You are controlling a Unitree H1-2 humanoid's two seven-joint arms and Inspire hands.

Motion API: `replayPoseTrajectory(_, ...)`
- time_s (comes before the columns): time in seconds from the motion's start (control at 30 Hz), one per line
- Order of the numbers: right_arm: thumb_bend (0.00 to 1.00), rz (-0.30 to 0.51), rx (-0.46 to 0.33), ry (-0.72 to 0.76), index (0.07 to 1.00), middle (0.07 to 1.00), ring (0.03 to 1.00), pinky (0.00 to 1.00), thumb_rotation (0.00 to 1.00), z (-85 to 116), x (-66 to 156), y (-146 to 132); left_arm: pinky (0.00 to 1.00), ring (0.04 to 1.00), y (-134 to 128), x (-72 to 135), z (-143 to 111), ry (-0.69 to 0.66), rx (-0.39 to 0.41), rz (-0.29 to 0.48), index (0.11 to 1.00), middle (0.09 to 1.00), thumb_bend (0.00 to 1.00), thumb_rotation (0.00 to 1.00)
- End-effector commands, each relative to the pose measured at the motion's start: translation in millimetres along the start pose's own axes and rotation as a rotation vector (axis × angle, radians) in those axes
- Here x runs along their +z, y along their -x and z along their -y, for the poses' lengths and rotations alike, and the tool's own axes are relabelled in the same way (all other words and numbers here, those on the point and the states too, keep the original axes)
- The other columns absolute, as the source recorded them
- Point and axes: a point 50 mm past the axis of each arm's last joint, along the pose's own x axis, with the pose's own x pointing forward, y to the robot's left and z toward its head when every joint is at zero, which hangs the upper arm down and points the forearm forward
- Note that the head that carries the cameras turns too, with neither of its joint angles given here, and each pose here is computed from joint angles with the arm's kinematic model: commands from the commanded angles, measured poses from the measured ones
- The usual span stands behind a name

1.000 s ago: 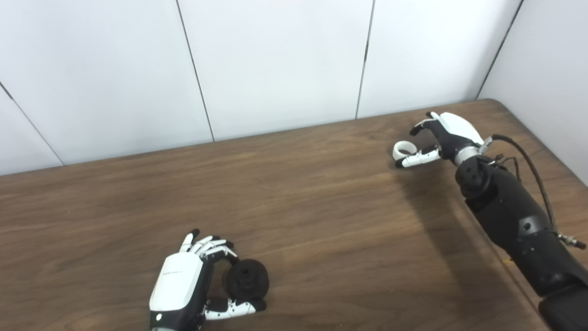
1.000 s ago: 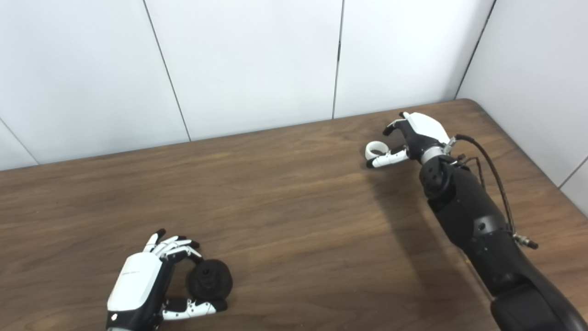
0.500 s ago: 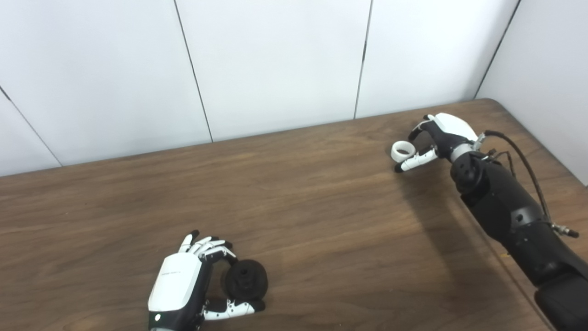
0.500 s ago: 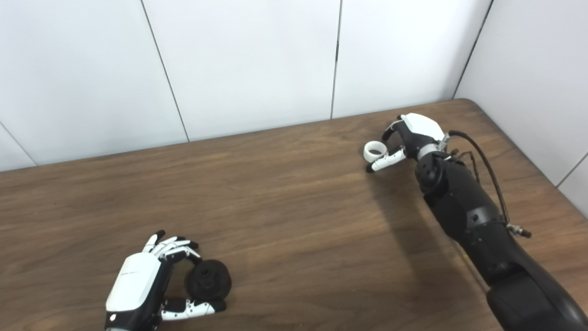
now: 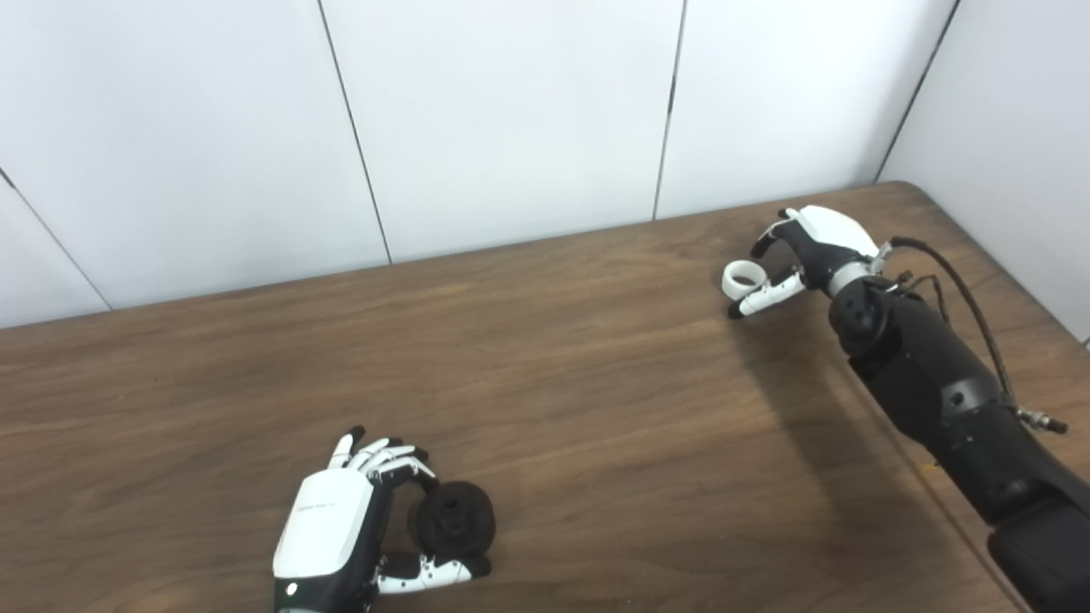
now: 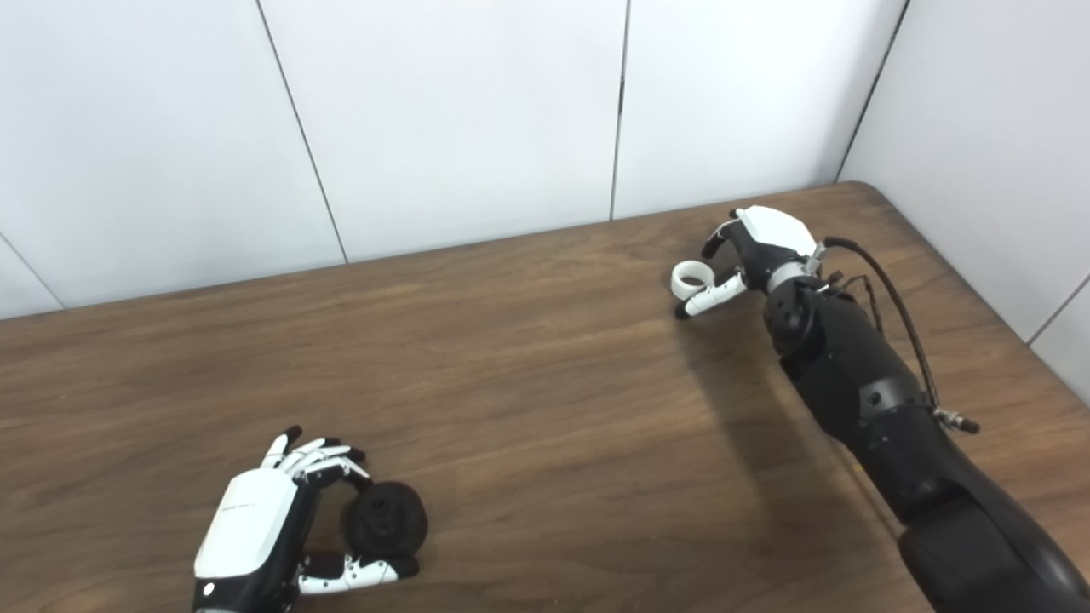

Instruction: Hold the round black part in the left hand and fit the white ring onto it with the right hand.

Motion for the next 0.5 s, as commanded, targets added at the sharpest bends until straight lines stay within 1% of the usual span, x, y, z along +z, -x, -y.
replayPoseTrajectory(0.0, 0.82, 0.034, -0.061, 0.017, 0.688, 0.972, 1.0, 1.0, 0.35, 22.7, 8.7, -6.1, 0.98, 0.847, 9.6, -3.8, 7.7, -0.02, -0.059, -0.018, 0.482, 0.751, 0.52, 0.05)
replayPoseTrajectory(0.17, 0.81, 0.038, -0.052, 0.022, 0.688, 0.965, 1.0, 1.0, 0.36, 22.4, 7.3, -5.4, 0.99, 0.851, 10.0, -3.8, 7.3, -0.016, -0.062, -0.02, 0.482, 0.755, 0.52, 0.05)
replayPoseTrajectory(0.43, 0.79, 0.033, -0.038, 0.025, 0.67, 0.948, 1.0, 1.0, 0.35, 20.5, 5.7, -6.2, 0.98, 0.851, 10.1, -3.9, 7.1, -0.023, -0.063, -0.015, 0.482, 0.754, 0.52, 0.05)
replayPoseTrajectory(0.47, 0.79, 0.03, -0.038, 0.009, 0.67, 0.947, 1.0, 1.0, 0.35, 21.3, 5.6, -6.4, 0.98, 0.85, 10.1, -3.8, 7.1, -0.023, -0.064, -0.016, 0.482, 0.754, 0.52, 0.05)
